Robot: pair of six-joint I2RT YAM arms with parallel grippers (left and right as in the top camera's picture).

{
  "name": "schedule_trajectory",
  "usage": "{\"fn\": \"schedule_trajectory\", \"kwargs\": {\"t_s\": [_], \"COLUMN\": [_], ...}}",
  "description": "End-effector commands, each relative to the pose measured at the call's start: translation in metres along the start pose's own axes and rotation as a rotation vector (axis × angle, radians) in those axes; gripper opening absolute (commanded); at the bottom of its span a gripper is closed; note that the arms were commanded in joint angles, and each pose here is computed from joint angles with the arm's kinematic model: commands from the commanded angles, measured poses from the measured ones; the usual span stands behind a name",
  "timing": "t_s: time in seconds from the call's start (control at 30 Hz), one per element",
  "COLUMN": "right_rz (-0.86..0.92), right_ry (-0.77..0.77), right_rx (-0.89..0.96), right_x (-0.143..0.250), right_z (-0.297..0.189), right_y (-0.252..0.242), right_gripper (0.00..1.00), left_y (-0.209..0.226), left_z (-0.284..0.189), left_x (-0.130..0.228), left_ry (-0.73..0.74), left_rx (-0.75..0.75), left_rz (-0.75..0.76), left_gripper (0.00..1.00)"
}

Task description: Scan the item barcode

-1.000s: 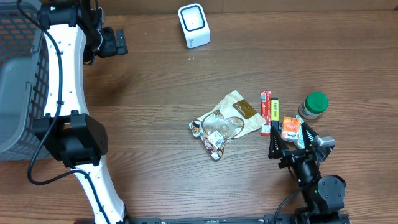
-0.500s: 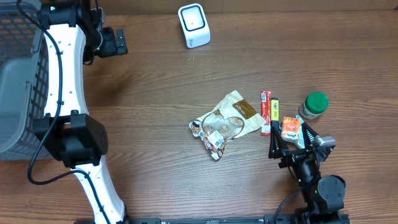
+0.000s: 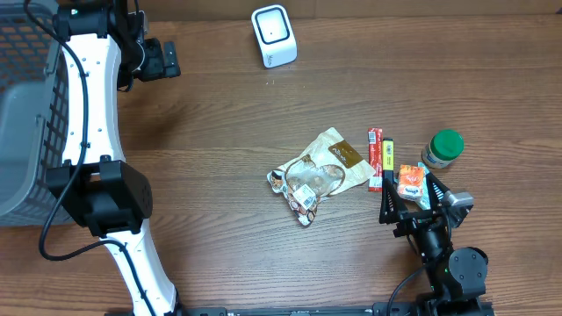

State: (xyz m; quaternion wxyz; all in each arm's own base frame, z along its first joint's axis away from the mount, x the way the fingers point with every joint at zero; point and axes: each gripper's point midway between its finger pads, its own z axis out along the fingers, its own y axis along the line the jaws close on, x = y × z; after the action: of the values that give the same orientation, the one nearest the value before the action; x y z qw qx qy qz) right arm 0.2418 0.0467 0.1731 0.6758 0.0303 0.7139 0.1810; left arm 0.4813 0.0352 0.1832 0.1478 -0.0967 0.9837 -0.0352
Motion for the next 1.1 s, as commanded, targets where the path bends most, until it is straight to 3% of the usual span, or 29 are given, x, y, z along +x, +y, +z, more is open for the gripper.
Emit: {"fn": "schedule_trajectory", "kwargs": {"t_s": [0.0, 1.07], "right_rz": [0.004, 0.004], "right_ry": [-0.007, -0.007], "right_rx": [0.011, 0.011], "right_x": [0.0011, 0.0011], "right_z": [0.0000, 0.0000], "right_y": [-0.0029, -0.0029], "right_gripper": [1.00, 1.00], "left_y": [-0.0023, -0.0022], "left_z": [-0.0023, -0.0008], "left_x": [0.0004, 0.0005], "left_ry": [-0.005, -0.002], "left_rx": [-0.004, -0.005], "left_rz": [0.015, 0.015], "left_gripper": [1.00, 1.00]}}
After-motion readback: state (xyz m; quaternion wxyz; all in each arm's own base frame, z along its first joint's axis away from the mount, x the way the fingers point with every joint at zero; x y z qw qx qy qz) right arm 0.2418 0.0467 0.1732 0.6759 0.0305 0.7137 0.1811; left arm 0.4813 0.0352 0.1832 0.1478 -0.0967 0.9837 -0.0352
